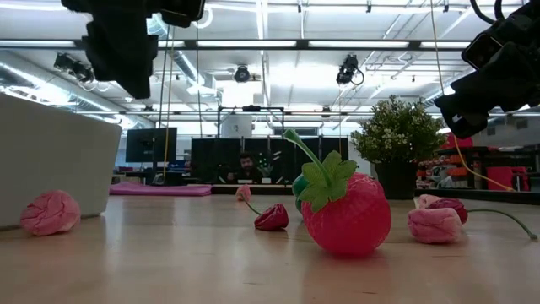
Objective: Pick and placing Produce into tupperware
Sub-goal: Put the pink peach into the gray bin
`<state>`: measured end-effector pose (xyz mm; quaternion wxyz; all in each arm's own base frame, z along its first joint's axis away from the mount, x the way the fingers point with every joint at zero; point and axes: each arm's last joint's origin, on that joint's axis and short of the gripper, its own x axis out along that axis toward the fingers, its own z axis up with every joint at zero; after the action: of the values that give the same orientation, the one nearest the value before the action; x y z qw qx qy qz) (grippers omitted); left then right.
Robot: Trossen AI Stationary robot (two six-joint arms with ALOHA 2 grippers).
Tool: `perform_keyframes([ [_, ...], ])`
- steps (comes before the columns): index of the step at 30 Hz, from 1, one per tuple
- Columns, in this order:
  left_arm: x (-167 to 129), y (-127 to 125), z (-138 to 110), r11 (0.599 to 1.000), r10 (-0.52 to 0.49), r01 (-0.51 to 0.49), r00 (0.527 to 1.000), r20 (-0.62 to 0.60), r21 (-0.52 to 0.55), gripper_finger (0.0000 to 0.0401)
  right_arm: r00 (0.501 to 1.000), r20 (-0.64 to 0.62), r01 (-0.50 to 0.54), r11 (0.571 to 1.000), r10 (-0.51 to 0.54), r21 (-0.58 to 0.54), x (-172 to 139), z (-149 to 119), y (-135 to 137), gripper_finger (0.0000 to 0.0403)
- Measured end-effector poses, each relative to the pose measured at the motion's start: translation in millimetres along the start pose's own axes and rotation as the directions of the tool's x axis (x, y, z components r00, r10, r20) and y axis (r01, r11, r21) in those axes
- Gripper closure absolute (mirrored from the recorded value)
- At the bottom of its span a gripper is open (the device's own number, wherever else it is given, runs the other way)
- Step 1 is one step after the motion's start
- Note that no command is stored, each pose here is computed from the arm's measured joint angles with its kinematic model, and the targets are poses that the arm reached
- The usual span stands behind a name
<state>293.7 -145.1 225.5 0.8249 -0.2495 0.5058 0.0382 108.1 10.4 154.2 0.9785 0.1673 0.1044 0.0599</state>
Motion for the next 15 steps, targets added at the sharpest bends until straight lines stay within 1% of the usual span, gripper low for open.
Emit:
perform_keyframes([
  [3,8,0,1,0.995,0.022,-0.024,0.999,0.024,0.092,0.0229,1.0,0.0,0.0,1.0,0.0,0.0,0,0,0,0.0243],
  [5,15,1,0,0.989,0.049,-0.051,0.999,0.019,0.136,0.0229,1.0,0.001,-0.001,1.0,0.001,0.0,0,0,0,0.0243],
  [6,19,0,0,0.987,0.044,-0.046,0.999,0.021,0.156,0.0229,1.0,-0.001,0.0,1.0,0.0,0.0,0,0,0,0.0243],
  [11,35,0,-6,0.976,0.042,-0.029,0.998,-0.056,0.217,0.0229,1.0,-0.002,0.0,1.0,0.0,0.001,1,0,0,0.0243],
  [14,38,0,-12,0.971,0.057,-0.033,0.993,-0.099,0.235,0.0229,1.0,0.001,-0.001,1.0,0.001,0.005,1,0,0,0.0243],
  [15,38,0,-13,0.971,0.059,-0.033,0.993,-0.103,0.238,0.0229,1.0,0.002,-0.002,1.0,0.002,0.021,1,0,0,0.0243],
])
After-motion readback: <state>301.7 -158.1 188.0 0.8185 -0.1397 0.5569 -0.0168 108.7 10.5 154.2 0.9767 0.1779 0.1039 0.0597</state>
